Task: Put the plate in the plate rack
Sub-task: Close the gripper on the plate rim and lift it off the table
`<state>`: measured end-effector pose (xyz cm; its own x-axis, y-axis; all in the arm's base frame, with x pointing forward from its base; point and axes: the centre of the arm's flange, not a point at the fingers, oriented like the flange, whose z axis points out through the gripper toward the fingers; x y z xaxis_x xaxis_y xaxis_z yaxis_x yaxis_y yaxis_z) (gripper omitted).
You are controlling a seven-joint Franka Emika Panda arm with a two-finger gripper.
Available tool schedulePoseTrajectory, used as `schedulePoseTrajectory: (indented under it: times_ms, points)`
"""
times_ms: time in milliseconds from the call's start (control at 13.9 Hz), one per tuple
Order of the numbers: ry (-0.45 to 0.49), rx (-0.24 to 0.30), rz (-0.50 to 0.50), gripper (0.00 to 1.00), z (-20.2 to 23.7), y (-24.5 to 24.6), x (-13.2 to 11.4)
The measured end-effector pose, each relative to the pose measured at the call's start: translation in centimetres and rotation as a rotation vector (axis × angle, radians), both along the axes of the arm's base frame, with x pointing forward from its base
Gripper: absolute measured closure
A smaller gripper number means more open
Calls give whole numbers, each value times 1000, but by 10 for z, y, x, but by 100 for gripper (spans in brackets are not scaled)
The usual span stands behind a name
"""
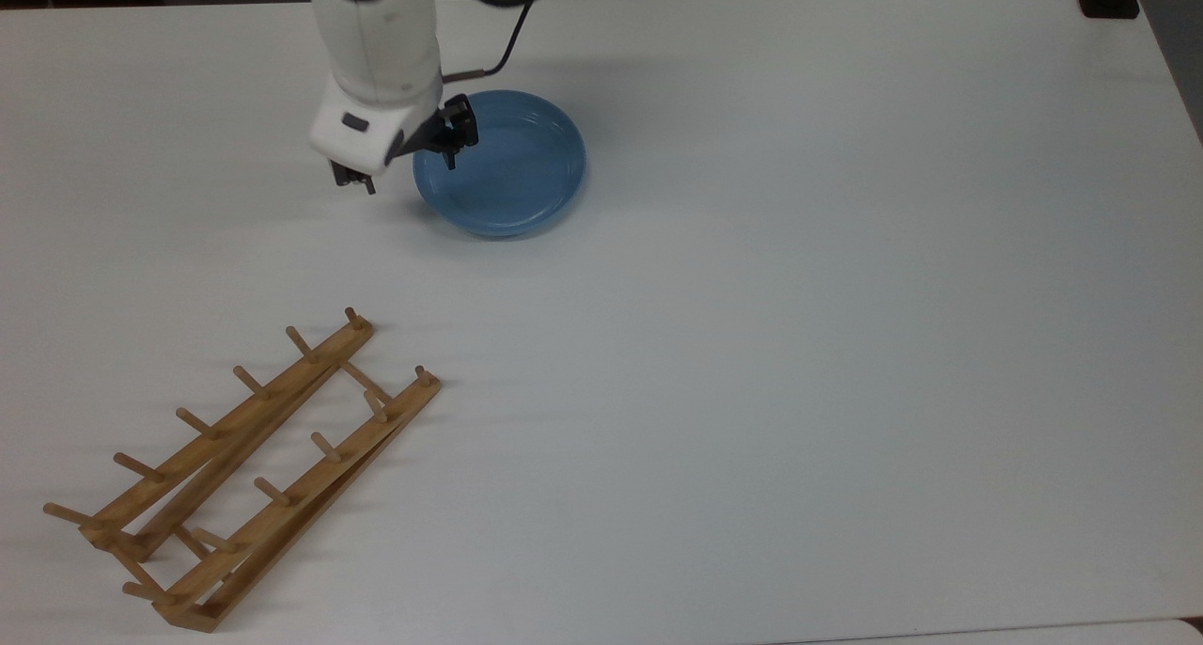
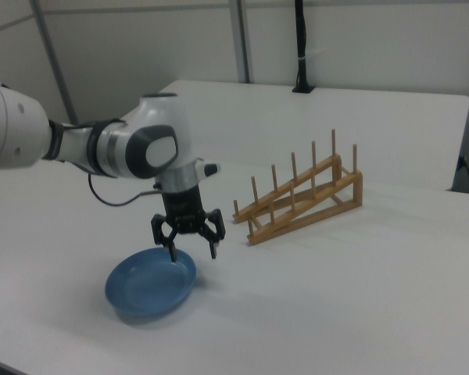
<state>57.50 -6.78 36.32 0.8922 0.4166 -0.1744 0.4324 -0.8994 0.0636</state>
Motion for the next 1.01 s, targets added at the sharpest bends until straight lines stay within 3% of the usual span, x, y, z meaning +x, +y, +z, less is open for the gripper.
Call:
schedulePoseTrajectory:
  times_ms: [144,359,431,575,1006]
  points:
    - [36,-16,20,13,-22,1,-5]
    - [66,-15,46,49,-36,2,-6]
    - [72,-13,55,69,-39,2,-6]
    - [71,-13,57,95,-38,2,-6]
    - [43,-16,57,96,-26,1,2]
